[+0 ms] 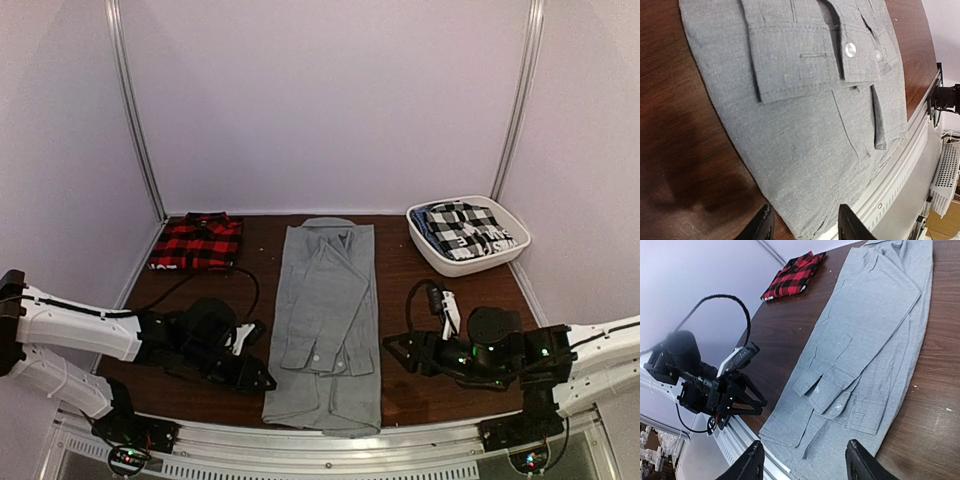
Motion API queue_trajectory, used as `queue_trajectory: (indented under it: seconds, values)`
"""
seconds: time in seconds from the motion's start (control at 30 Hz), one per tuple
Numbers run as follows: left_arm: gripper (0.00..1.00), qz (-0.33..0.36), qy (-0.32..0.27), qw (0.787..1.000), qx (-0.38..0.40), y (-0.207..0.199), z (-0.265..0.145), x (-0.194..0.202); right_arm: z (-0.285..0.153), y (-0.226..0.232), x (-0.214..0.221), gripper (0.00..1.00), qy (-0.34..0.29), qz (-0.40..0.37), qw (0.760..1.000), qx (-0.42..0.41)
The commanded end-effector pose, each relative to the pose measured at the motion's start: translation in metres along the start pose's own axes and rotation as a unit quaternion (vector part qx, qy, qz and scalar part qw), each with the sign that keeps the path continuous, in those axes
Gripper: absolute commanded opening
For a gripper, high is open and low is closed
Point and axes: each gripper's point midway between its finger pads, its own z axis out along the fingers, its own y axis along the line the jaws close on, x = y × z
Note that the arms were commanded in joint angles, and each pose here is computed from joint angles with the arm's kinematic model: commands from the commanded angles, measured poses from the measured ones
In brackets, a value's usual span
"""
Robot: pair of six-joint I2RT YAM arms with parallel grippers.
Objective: Fold and stack the long sleeve shirts
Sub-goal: Smooth out the rectangle-folded shirt at the center of the board, then pick up the rectangle-folded shirt from the center of the board.
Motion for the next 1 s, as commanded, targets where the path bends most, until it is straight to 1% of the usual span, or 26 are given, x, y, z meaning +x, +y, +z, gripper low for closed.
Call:
queue_trajectory:
  seconds: [0.0,0.1,0.2,0.33,0.4,0.5,0.6,0.7,0.83,0.97]
  values:
    - [0.48,0.018,-0.031,0.999,0.004,-0.01,-0.01,-0.013,-0.022,-0.037,-0.012,0.6,-0.047,0.012,0.997,0.054]
    - [0.52,0.016,-0.028,0.999,0.007,-0.009,-0.011,-0.009,-0.027,-0.044,-0.004,0.61,-0.029,0.027,0.998,0.057]
    - [0.53,0.007,-0.016,1.0,0.01,-0.005,-0.01,-0.002,-0.022,-0.051,0.019,0.59,0.012,0.056,0.997,0.056]
    - [0.53,-0.012,0.0,1.0,0.019,-0.001,-0.005,0.009,-0.009,-0.05,0.059,0.56,0.078,0.102,0.991,0.022]
    - [0.53,-0.022,0.004,1.0,0.017,0.003,-0.003,0.012,-0.003,-0.045,0.073,0.56,0.101,0.129,0.987,-0.004]
    - [0.53,-0.034,0.01,0.999,0.025,0.002,0.0,0.015,0.006,-0.044,0.098,0.52,0.149,0.135,0.979,-0.014]
    - [0.53,-0.042,0.016,0.999,0.028,0.003,0.002,0.018,0.013,-0.039,0.112,0.49,0.182,0.132,0.974,-0.02]
    - [0.53,-0.045,0.022,0.998,0.026,0.005,0.003,0.02,0.018,-0.038,0.12,0.48,0.2,0.137,0.97,-0.019]
    - [0.53,-0.051,0.014,0.998,0.02,0.008,0.004,0.018,0.023,-0.04,0.124,0.48,0.201,0.146,0.969,-0.014]
    - [0.53,-0.054,0.025,0.998,0.016,0.012,0.006,0.022,0.025,-0.042,0.128,0.46,0.207,0.158,0.965,-0.01]
